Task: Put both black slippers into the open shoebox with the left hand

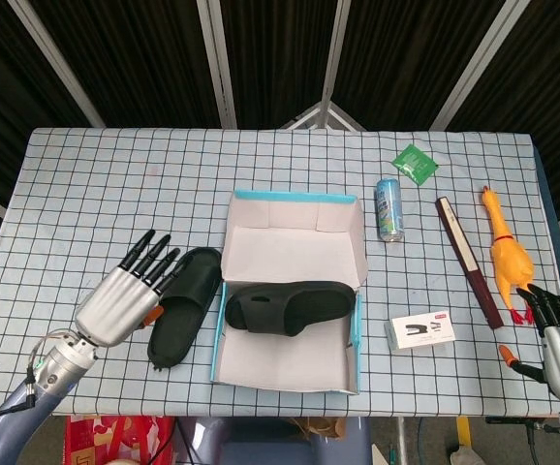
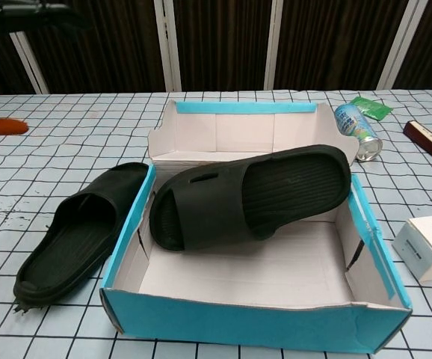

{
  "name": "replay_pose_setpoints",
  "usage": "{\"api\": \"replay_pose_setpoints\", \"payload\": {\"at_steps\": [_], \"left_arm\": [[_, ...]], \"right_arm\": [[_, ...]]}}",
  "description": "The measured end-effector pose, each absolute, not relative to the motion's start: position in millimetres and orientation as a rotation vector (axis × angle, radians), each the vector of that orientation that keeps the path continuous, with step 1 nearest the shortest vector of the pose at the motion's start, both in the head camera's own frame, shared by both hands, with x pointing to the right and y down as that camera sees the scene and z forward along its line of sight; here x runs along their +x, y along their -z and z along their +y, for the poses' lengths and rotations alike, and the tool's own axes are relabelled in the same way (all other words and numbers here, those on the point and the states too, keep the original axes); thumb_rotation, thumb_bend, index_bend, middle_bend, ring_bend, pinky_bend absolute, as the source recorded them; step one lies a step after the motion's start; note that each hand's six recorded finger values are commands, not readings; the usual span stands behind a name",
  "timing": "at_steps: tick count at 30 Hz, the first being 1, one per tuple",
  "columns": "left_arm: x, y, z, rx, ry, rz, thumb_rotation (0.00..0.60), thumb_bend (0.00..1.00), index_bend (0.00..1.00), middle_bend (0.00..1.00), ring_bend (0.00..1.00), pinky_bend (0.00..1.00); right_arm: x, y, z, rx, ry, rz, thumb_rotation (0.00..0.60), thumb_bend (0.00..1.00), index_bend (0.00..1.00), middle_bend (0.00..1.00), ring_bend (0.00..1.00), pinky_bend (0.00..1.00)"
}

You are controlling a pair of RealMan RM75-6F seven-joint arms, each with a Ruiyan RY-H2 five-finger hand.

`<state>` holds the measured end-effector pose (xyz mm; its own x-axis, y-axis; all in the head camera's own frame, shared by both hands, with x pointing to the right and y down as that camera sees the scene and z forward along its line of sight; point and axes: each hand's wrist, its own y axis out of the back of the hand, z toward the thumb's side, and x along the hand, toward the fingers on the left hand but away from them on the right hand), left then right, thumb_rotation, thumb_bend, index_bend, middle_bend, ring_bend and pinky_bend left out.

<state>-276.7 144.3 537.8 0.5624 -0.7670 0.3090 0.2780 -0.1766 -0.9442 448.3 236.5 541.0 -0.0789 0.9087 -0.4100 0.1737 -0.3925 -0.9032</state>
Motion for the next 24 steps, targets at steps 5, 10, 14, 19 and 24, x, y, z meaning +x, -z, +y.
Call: {"api": "replay_pose_setpoints", "payload": {"at_steps": [5,10,14,19,24], "left_arm": [[-316.4,-572.0,139.8,-1.534,1.135,0.496,0.475,0.28,0.04,0.11,0.00,0.07],[-331.5,-602.6,140.4,-1.612,1.236,0.500,0.455,0.24,0.00,0.07,0.00,0.06],[-330.6,-629.0,143.3,-1.719,1.315,0.476,0.462,0.24,0.00,0.10,0.00,0.06],[-315.0,-649.0,135.1,-1.821,1.350,0.479,0.469,0.24,0.01,0.14,0.00,0.06],[-302.1,-650.3,122.1,-1.859,1.349,0.493,0.474,0.24,0.02,0.13,0.00,0.06]], "right_arm": [[448.0,-542.1,236.2,-1.580,-1.530,-1.183,0.600,0.26,0.15,0.12,0.12,0.10],[448.9,-543.6,236.0,-1.579,-1.541,-1.180,0.600,0.26,0.15,0.12,0.12,0.10],[449.2,-544.5,235.5,-1.579,-1.544,-1.177,0.600,0.26,0.15,0.12,0.12,0.10],[448.8,-545.9,235.3,-1.578,-1.549,-1.171,0.600,0.26,0.15,0.12,0.12,0.10],[449.1,-546.8,234.9,-1.574,-1.555,-1.169,0.600,0.26,0.15,0.12,0.12,0.10]]}}
